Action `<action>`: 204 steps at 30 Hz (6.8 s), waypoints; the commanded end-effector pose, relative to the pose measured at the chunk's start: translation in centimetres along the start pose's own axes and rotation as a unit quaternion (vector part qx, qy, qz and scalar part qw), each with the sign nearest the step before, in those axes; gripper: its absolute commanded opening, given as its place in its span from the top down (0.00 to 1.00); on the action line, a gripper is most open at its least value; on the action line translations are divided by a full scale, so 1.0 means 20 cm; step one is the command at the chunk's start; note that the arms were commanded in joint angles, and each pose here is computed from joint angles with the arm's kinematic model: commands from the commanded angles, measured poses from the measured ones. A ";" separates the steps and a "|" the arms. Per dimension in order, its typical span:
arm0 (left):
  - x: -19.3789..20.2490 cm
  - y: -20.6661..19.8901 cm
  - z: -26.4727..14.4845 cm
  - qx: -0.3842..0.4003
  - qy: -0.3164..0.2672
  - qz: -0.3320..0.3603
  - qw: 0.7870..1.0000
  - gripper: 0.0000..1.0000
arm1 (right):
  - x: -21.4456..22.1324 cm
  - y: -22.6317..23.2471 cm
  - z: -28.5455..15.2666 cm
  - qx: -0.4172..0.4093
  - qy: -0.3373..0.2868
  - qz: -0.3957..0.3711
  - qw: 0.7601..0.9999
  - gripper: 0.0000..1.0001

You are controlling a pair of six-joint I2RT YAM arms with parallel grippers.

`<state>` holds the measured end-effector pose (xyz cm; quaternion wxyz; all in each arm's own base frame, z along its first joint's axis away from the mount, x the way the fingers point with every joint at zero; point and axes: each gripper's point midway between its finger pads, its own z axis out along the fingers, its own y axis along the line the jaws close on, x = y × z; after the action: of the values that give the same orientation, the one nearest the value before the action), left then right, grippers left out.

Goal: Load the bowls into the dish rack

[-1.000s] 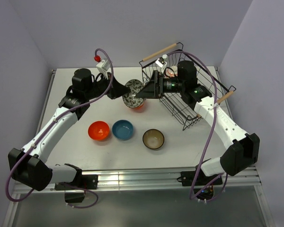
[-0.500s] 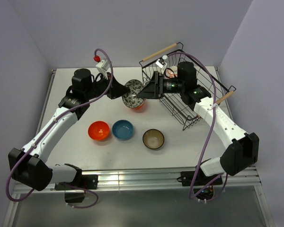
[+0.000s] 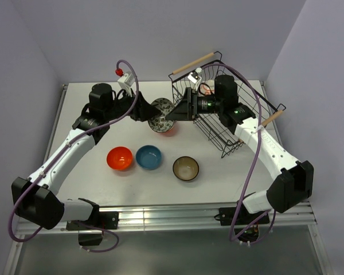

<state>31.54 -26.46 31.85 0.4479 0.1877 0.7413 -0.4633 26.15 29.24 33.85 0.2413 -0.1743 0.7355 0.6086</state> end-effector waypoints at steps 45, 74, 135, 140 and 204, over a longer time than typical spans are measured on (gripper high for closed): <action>-0.17 0.57 -0.27 -0.255 -0.055 -0.057 0.964 0.01 | -0.68 -1.05 -1.13 0.617 0.002 -0.200 0.761 1.00; -0.10 0.69 -0.29 -0.268 -0.037 -0.083 0.959 0.01 | -0.75 -1.73 -1.16 0.742 0.124 -0.213 0.624 1.00; -0.03 0.76 -0.33 -0.269 -0.033 -0.100 0.957 0.01 | -0.59 -1.97 -1.15 0.772 0.227 -0.228 0.549 0.24; -0.03 0.76 -0.34 -0.269 -0.031 -0.095 0.958 0.00 | -0.58 -1.98 -1.13 0.759 0.231 -0.227 0.565 0.08; 1.13 0.13 0.42 -0.035 0.329 0.175 0.927 0.24 | -0.15 -0.32 -1.28 0.441 -0.118 -0.144 0.878 0.05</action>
<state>24.72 -33.76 9.27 0.2367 0.4375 0.8273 -0.2612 29.23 2.21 32.42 0.4379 -0.0845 0.8753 0.1867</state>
